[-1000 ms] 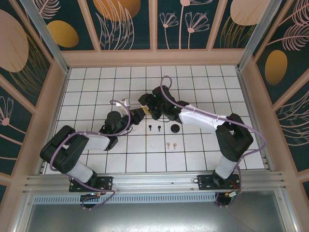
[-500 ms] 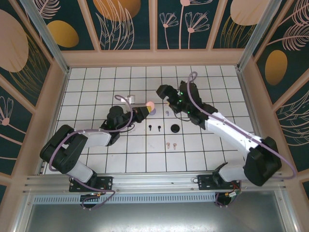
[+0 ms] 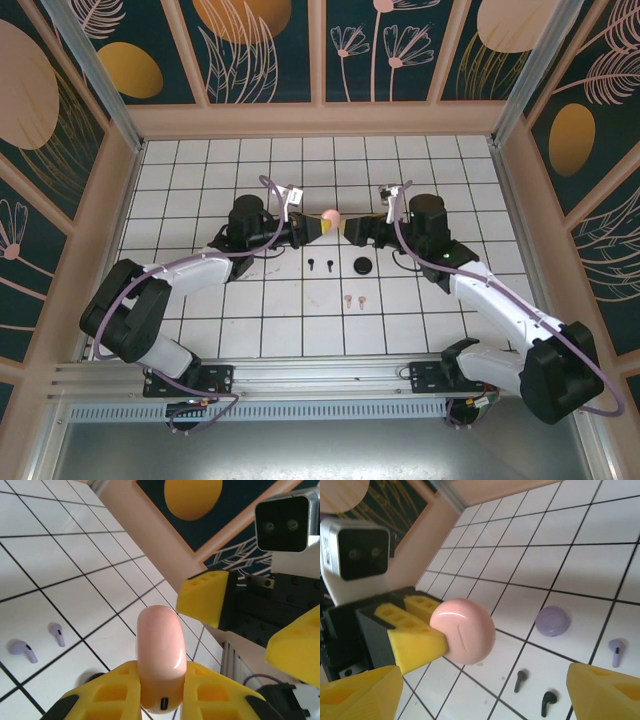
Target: Insert wireless bluetooth earbuds into charging case
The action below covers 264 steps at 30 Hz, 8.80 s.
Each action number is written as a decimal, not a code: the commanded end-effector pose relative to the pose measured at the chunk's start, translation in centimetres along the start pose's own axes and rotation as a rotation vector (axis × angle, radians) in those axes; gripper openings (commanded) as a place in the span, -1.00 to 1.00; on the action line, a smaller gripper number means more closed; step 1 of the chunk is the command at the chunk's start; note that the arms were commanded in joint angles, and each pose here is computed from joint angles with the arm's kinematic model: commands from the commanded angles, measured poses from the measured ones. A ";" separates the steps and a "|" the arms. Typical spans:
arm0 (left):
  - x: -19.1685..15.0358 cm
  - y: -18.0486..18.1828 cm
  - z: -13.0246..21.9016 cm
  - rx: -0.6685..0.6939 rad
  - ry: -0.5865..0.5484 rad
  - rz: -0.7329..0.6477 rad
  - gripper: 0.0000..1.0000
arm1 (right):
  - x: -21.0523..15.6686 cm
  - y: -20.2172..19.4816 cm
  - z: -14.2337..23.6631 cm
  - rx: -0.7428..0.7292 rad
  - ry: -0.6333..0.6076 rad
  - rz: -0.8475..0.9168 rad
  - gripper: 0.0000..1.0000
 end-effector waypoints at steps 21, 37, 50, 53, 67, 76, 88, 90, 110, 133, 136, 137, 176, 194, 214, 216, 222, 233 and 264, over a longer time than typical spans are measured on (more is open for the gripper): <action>1.3 -3.1 0.9 -0.132 0.009 -0.052 -1.00 | -0.6 -3.2 -3.3 -0.035 0.035 -0.040 0.33; 1.1 -4.0 1.6 -0.156 0.011 -0.065 -1.00 | -0.4 -2.7 0.1 0.018 -0.011 -0.067 0.18; 2.2 -5.1 1.4 -0.250 0.001 -0.053 -1.00 | -0.1 0.7 1.2 0.264 0.033 -0.053 0.07; 2.2 -5.1 1.5 -0.249 0.000 -0.052 -1.00 | 0.0 1.0 1.0 0.271 0.037 -0.051 0.02; 2.2 -5.3 1.7 -0.242 -0.004 -0.055 -1.00 | -0.2 1.8 -0.6 0.266 0.059 -0.047 -0.12; 2.0 -5.3 1.8 -0.242 -0.001 -0.054 -1.00 | 0.2 1.7 -1.0 0.251 0.049 -0.053 -0.23; 1.9 -5.2 1.8 -0.241 0.000 -0.054 -1.00 | 0.1 2.0 -1.7 0.255 0.062 -0.055 -0.51; 1.8 -5.2 1.8 -0.240 0.000 -0.053 -1.00 | 0.1 2.2 -1.8 0.260 0.071 -0.051 -0.49; 2.1 -3.0 2.0 0.015 0.015 -0.105 0.40 | 0.8 0.1 -1.7 0.022 0.066 0.022 -1.00; 2.7 -2.9 -0.1 -0.092 0.545 -0.282 0.35 | 1.3 -0.7 -1.0 -0.142 0.289 0.356 -1.00; 3.0 -3.1 -0.2 -0.113 0.537 -0.283 0.33 | 0.9 -0.6 -1.0 -0.126 0.299 0.359 -1.00; 3.2 -3.3 -0.3 -0.125 0.531 -0.284 0.32 | 0.7 -0.6 -1.0 -0.122 0.302 0.358 -1.00; 1.7 -2.7 -1.3 -0.227 0.526 -0.201 0.25 | 0.7 1.5 -2.6 -0.060 0.285 0.397 -1.00; 3.0 -3.0 -1.8 -0.231 0.487 -0.222 0.07 | 0.6 1.7 -2.5 -0.044 0.285 0.391 -1.00; 3.1 -3.1 -1.8 -0.225 0.419 -0.220 -1.00 | 2.0 2.5 -1.3 -0.089 0.192 0.355 -0.03; 3.2 -3.0 -1.6 -0.192 0.386 -0.237 -1.00 | 2.2 2.3 -0.4 -0.128 0.177 0.327 0.17; 3.7 -3.6 -0.1 -0.105 0.240 -0.276 -1.00 | 1.3 0.6 3.0 -0.330 0.133 0.166 0.28; 4.3 -3.1 2.9 0.151 0.032 -0.358 -1.00 | -4.8 -1.3 3.7 -0.484 0.149 -0.158 0.26; 2.2 -3.7 9.5 0.326 -0.516 -0.612 -1.00 | -14.8 -3.8 -4.0 -0.879 0.301 -0.219 -0.16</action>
Point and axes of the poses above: each hand's point on the last joint's axis, 136 mm out from that joint toward the fingers, its own z axis back along the fingers, its own y axis along the line the jaws close on, x = y × z, the point moved 6 cm from there along z, back along the fingers, and after that the axes turned 11 degrees about -z, right-handed, at the moved point
